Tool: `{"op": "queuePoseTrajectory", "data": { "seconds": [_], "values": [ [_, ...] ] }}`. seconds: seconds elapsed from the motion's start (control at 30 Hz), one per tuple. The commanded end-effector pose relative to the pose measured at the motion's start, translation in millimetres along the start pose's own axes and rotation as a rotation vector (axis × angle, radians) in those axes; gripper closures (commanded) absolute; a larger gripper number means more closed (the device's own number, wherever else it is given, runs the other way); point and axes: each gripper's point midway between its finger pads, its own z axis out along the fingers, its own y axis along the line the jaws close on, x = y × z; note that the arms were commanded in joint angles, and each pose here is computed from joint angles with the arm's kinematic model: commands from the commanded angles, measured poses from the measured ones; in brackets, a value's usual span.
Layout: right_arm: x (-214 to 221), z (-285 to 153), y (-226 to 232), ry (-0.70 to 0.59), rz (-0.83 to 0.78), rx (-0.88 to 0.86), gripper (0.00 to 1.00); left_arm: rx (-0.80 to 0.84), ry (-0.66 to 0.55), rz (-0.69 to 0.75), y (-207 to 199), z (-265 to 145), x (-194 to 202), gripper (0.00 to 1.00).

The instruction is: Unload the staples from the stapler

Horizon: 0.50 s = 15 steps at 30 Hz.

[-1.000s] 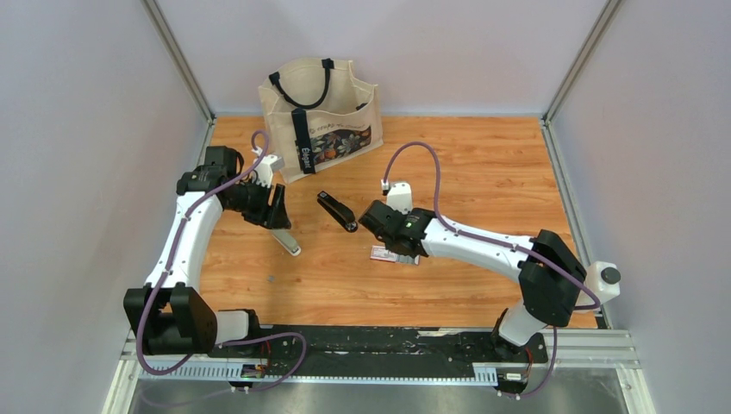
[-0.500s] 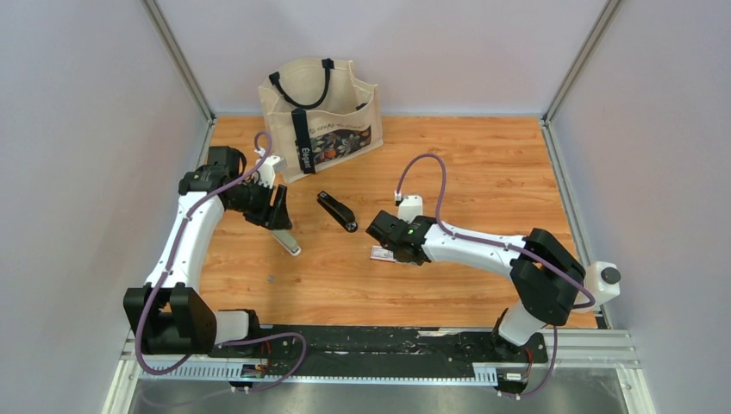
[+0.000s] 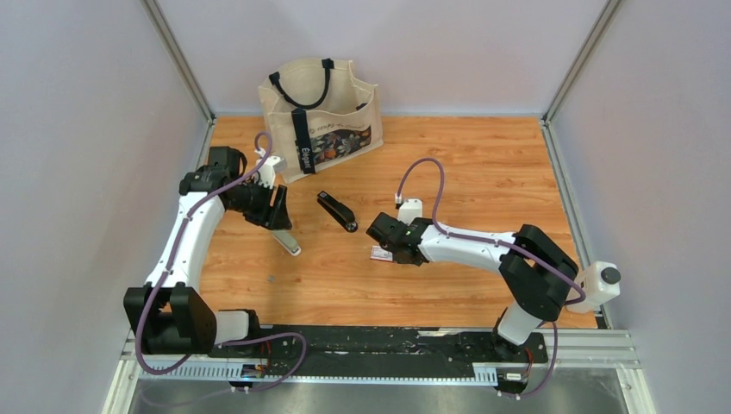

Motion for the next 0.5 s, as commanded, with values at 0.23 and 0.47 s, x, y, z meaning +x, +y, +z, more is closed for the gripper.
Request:
{"op": "queuePoseTrajectory", "data": {
  "seconds": [0.23,0.47],
  "values": [
    [-3.6,5.2,7.0,-0.003,0.103,-0.001,1.00,0.015,-0.002,0.036,-5.3,5.9,-2.2,0.36],
    [-1.2,7.2,5.0,-0.001,0.113,0.009,1.00,0.012,-0.001,0.041,-5.4,6.1,-1.4,0.36]
  ]
}}
